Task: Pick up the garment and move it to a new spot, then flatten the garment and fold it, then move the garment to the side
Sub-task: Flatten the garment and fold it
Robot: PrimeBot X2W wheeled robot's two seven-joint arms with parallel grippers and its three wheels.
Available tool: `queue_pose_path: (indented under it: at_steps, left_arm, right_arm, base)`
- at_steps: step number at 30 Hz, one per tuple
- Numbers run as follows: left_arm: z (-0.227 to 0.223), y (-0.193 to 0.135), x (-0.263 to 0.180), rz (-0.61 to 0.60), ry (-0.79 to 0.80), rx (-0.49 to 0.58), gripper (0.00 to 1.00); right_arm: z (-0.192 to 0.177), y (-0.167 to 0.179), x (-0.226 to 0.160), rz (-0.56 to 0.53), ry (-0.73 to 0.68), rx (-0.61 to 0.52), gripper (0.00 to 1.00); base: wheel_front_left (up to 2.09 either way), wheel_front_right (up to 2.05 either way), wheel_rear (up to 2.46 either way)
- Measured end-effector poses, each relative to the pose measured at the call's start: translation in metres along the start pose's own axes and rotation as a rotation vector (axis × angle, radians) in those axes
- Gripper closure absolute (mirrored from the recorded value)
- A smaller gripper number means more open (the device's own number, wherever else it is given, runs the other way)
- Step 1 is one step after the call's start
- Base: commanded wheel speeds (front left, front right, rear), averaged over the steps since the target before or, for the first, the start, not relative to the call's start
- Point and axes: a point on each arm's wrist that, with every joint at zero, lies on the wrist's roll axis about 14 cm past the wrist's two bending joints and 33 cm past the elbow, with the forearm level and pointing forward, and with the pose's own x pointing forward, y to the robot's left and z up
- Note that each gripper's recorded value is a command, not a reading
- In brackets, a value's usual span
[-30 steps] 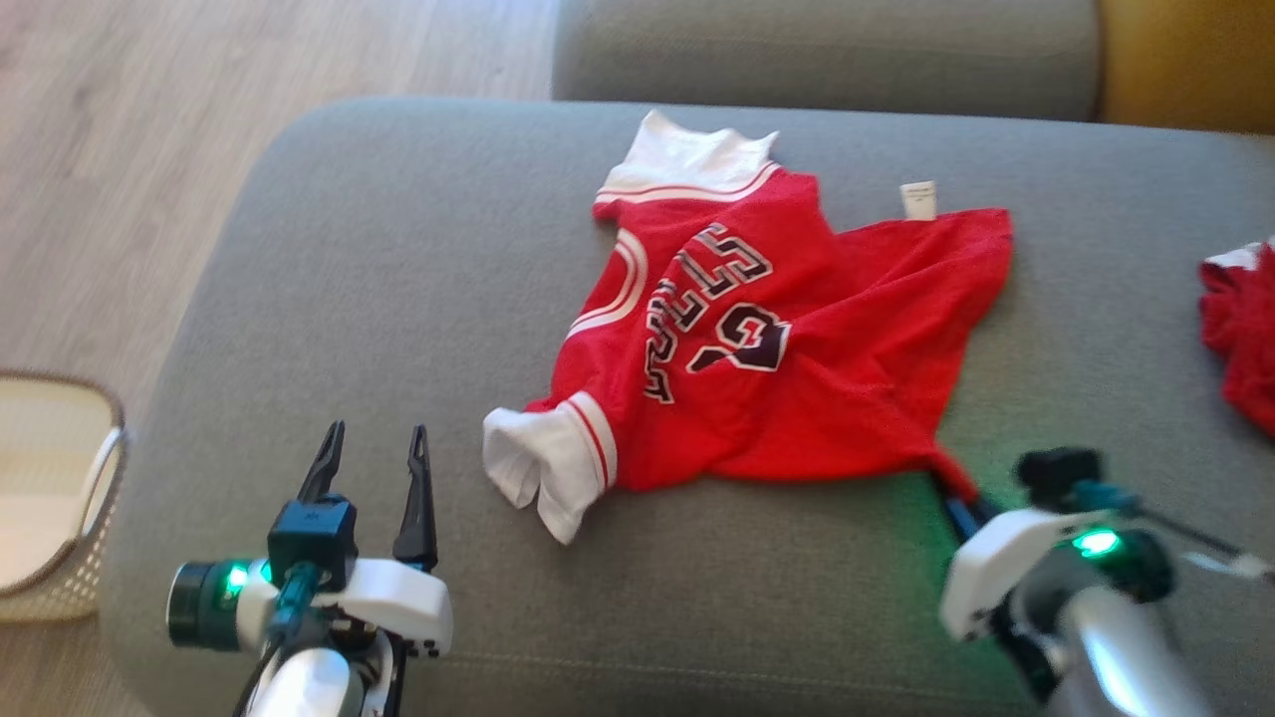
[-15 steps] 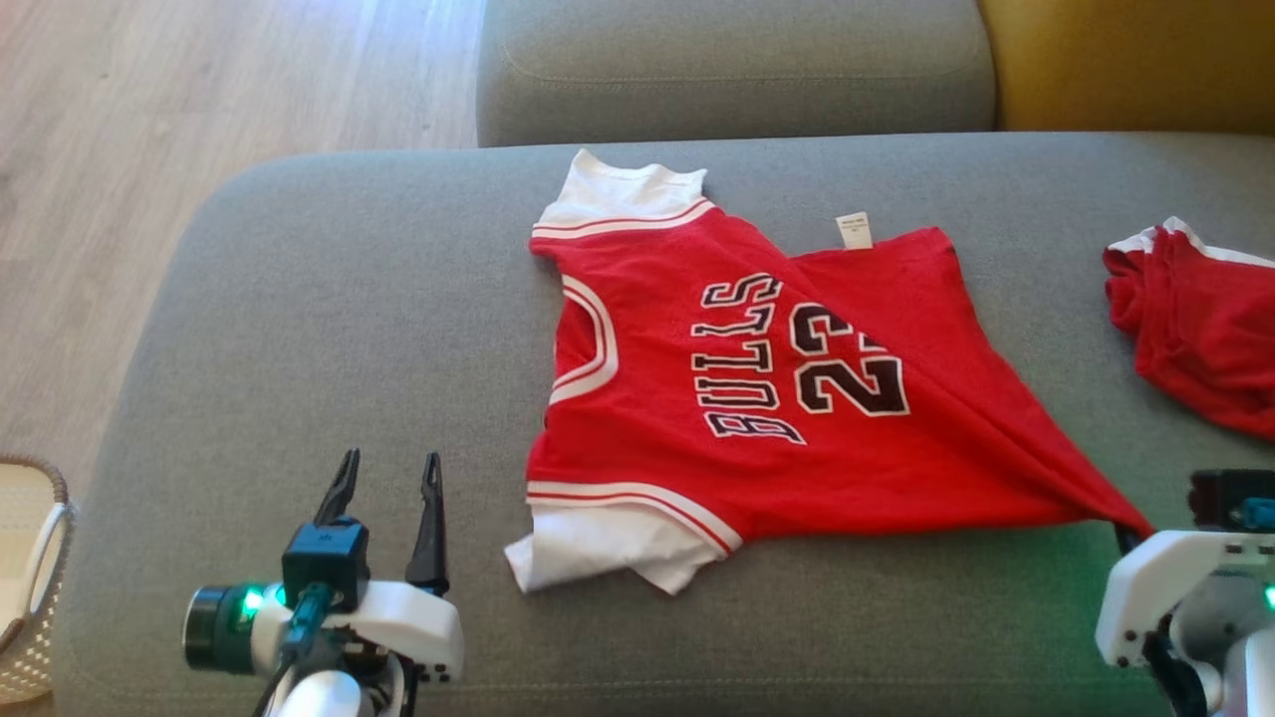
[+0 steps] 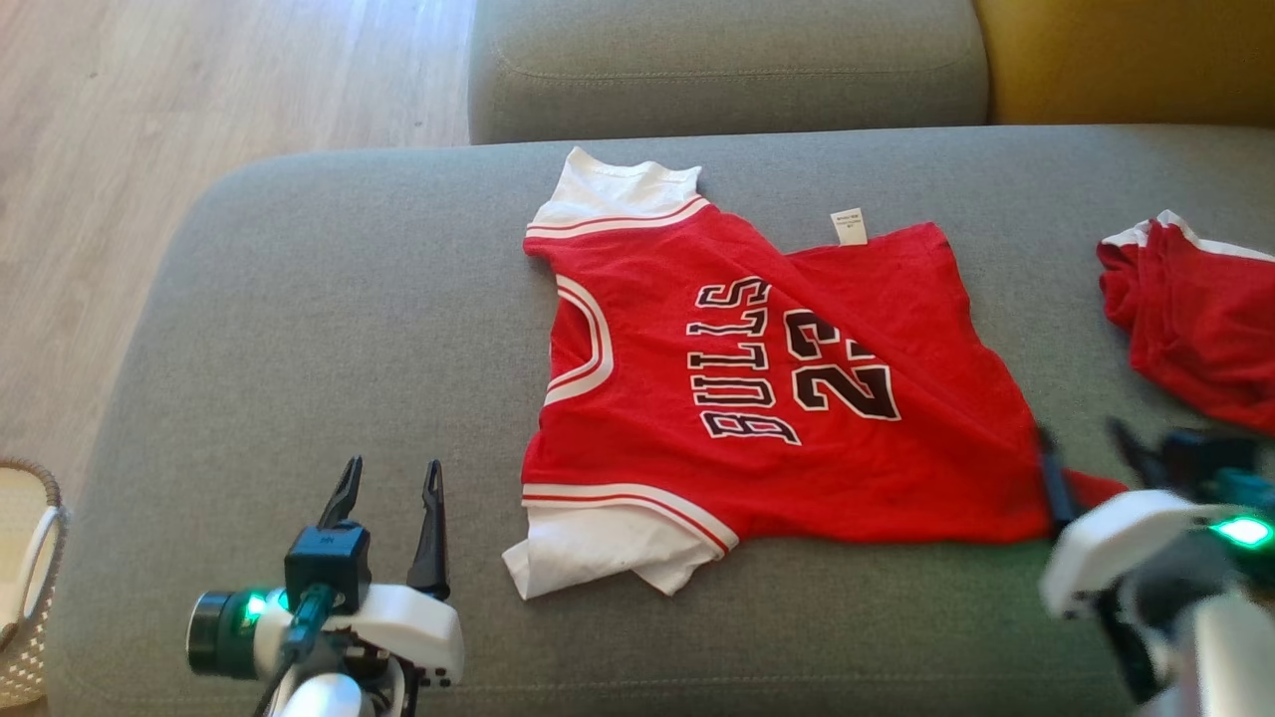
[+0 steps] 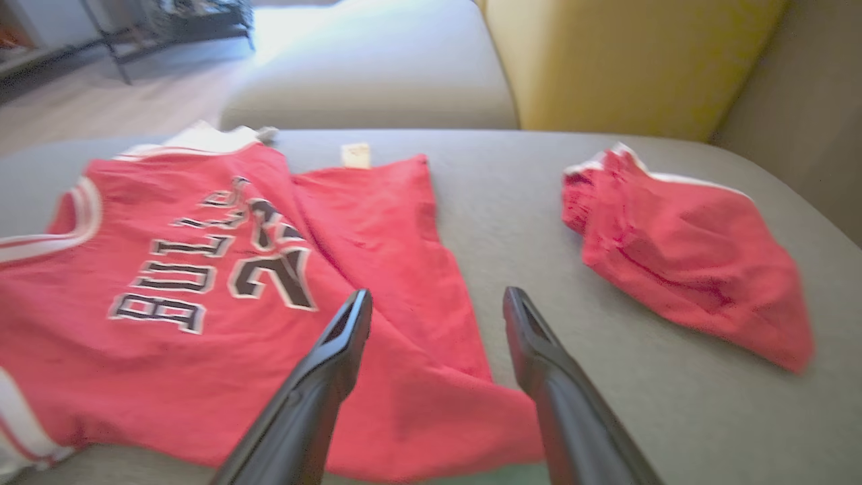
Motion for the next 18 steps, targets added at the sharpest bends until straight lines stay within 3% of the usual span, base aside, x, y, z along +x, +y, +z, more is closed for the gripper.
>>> queue_pose_path:
  at_steps: [5, 11, 18]
  left_arm:
    - [-0.004, -0.009, 0.005, -0.029, 0.014, -0.012, 0.0]
    - [-0.02, -0.028, 0.022, -0.094, 0.072, -0.032, 0.0]
    - [-0.011, -0.038, 0.097, -0.132, 0.109, -0.042, 0.0]
  right_arm:
    - [0.016, 0.03, -0.005, 0.091, -0.106, 0.034, 0.0]
    - [0.003, 0.04, -0.013, 0.125, -0.096, 0.034, 0.0]
    - [0.004, 0.039, -0.01, 0.124, -0.111, 0.033, 0.0]
  base:
    - [0.0, 0.0, 0.0]
    - [0.0, 0.0, 0.0]
    - [0.0, 0.0, 0.0]
